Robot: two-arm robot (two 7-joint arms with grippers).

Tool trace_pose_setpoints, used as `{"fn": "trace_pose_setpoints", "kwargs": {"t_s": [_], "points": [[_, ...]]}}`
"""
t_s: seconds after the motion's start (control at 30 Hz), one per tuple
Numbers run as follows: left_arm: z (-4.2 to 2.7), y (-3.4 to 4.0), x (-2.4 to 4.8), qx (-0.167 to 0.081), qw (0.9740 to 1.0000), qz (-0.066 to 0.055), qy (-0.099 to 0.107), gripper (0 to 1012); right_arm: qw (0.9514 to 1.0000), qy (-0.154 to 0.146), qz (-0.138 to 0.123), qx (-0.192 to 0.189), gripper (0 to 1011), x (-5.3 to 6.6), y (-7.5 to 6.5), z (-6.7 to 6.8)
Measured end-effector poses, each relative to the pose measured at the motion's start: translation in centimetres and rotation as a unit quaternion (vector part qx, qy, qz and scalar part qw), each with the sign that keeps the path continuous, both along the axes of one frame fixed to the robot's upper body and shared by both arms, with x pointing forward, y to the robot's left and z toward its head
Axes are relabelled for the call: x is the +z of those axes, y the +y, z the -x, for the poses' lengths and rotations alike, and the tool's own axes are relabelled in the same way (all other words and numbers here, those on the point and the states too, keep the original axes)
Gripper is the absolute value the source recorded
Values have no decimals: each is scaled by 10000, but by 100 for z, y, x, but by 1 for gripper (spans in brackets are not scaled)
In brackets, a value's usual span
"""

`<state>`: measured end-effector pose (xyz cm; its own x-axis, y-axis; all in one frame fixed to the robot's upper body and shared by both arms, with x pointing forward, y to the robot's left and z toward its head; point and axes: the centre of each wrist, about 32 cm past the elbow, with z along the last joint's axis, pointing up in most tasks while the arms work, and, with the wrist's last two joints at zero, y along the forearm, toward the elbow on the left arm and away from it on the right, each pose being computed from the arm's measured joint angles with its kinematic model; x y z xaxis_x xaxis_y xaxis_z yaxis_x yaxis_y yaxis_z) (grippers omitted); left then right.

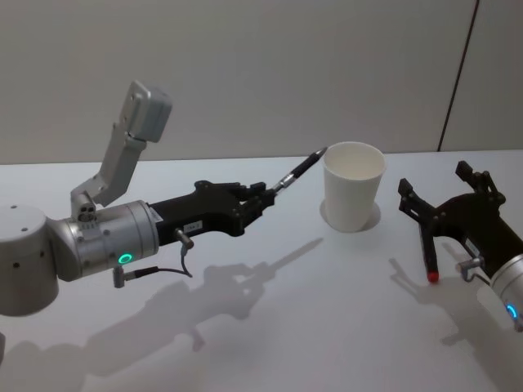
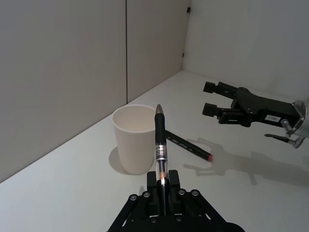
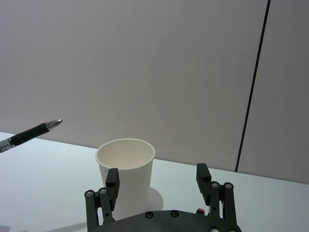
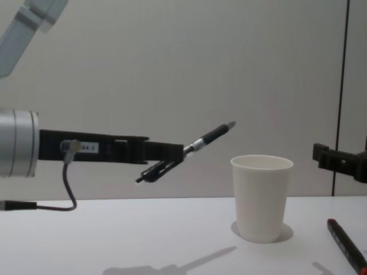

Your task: Place the pen into the pen holder.

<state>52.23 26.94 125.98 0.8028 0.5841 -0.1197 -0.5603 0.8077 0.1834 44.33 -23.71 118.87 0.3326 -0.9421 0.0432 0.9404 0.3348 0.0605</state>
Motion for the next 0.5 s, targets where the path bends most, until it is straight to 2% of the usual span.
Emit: {"fn": "trace_pose_setpoints", "kwargs": {"t_s": [0.2, 0.5], "points": [[1, -80, 6, -213, 9997, 123, -84, 149, 10000, 0, 0, 0, 1001, 0, 0, 0], [-4, -190, 19, -405, 9987, 268, -175, 149, 10000, 0, 0, 0, 1001, 0, 0, 0]]}}
